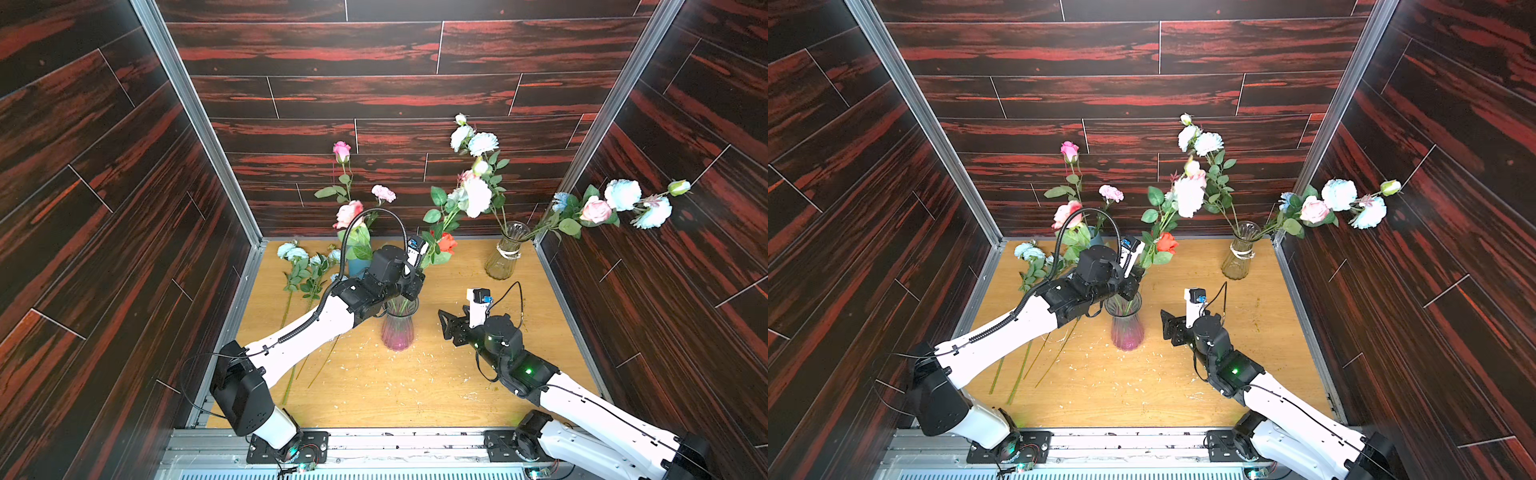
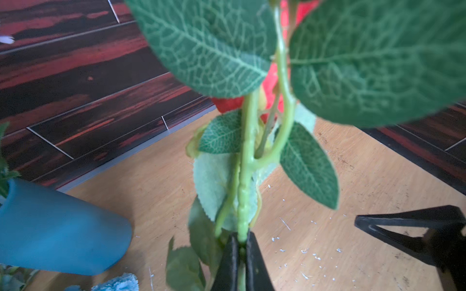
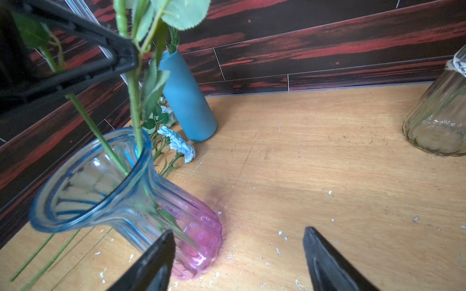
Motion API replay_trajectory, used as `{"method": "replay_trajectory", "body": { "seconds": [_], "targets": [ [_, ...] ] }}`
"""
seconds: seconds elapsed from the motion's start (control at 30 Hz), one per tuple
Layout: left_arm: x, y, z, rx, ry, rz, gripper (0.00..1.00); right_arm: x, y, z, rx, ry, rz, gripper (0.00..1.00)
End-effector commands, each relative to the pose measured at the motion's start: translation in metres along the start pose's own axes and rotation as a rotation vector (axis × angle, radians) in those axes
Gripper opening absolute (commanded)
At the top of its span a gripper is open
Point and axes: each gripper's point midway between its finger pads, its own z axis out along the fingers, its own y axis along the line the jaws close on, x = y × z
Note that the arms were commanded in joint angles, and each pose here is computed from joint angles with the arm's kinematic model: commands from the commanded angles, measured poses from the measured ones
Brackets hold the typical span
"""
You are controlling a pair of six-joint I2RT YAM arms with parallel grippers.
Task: Pick out blue flowers from the vase
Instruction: Pick up the flower from the vase, then place the flower at the center of the board.
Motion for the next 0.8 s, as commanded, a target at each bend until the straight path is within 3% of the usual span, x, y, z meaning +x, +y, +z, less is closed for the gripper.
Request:
{"method": "replay_trajectory", "body": {
  "seconds": [0.0, 0.17, 0.37, 0.57, 0.77],
  "targets": [
    [-0.029, -0.001, -0.028, 0.01, -0.07, -0.004, 0.05, -0.003, -0.001, 0.001, 0.007, -0.004, -0.006, 0.82],
    [-0.053, -0.004, -0.057, 0.033, -0.142, -0.01, 0.02, -0.008, 0.009, 0.0, -0.029, 0.027, -0.014, 0.83],
    [-0.084, -0.012, -0.091, 0.083, -0.24, -0.028, 0.0, -0.032, 0.046, -0.014, -0.187, 0.096, -0.016, 0.82],
    [-0.116, -0.022, -0.128, 0.153, -0.339, -0.035, 0.0, -0.083, 0.103, -0.045, -0.445, 0.102, -0.026, 0.76],
    [-0.146, -0.034, -0.168, 0.245, -0.435, -0.037, 0.0, -0.15, 0.141, -0.08, -0.598, 0.019, -0.083, 0.76]
  ]
}}
